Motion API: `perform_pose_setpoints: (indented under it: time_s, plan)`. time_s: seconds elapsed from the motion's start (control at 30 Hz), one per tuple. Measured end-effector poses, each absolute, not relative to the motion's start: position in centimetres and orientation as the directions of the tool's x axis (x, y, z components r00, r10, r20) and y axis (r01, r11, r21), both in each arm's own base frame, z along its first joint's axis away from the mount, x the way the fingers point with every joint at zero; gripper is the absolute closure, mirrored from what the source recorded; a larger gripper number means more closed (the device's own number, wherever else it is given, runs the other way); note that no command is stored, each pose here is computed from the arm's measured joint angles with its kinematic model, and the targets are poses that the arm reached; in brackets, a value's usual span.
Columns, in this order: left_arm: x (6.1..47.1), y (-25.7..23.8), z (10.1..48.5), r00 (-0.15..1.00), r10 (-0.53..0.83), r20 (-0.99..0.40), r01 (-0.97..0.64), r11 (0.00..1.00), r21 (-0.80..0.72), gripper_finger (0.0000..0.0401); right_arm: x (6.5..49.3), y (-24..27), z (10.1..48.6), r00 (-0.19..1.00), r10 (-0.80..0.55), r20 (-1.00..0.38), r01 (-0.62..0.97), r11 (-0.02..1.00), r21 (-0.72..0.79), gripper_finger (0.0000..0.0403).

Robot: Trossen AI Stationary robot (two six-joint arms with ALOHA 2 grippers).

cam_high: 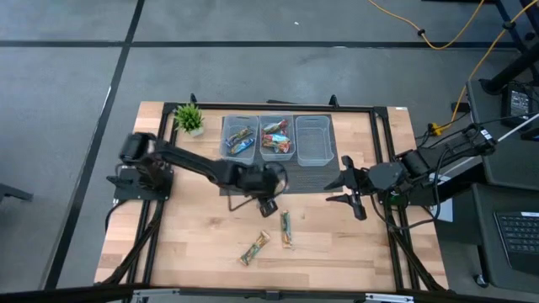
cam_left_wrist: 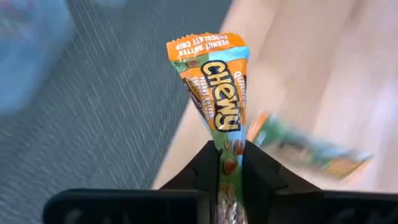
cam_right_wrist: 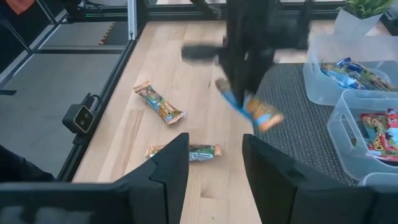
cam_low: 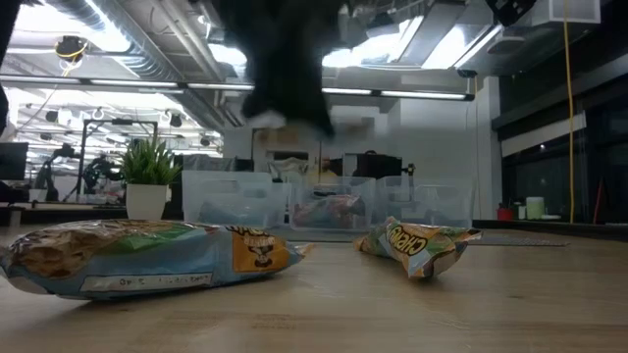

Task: Pick and place Granola Bars by type
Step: Put the yellow granola bar into the right transparent bin

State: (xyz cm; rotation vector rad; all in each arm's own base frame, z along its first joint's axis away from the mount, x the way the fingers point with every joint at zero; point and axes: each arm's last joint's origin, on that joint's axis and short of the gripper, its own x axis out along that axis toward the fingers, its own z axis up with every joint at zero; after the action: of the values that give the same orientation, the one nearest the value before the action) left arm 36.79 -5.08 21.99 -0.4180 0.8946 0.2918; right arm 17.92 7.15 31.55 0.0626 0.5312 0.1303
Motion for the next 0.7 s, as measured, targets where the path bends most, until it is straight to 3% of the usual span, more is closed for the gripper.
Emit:
perform_pose_setpoints:
  time_s: [0.13, 0.33, 0.57, 0.7]
  plan:
    - [34.6, -4.3, 27.7, 0.723, 0.184, -0.666, -0.428, 0.876, -0.223, 0.0352, 18.0, 6.9, 31.5, 0.856, 0.128, -0.501, -0.094, 0.991, 0.093, 0.0250]
    - [30.8, -2.9, 34.5, 0.840, 0.314, -0.443, -0.444, 0.866, -0.228, 0.0370, 18.2, 6.4, 31.5, 0.859, 0.106, -0.501, -0.070, 0.994, 0.089, 0.0250]
    - [29.3, -2.2, 36.5, 0.864, 0.343, -0.369, -0.444, 0.863, -0.239, 0.0362, 18.7, 5.6, 31.9, 0.883, 0.069, -0.465, -0.014, 0.993, 0.121, 0.0250]
    - [29.6, -1.9, 36.8, 0.880, 0.337, -0.334, -0.425, 0.873, -0.240, 0.0366, 19.4, 4.6, 32.9, 0.931, 0.026, -0.364, 0.030, 0.989, 0.147, 0.0250]
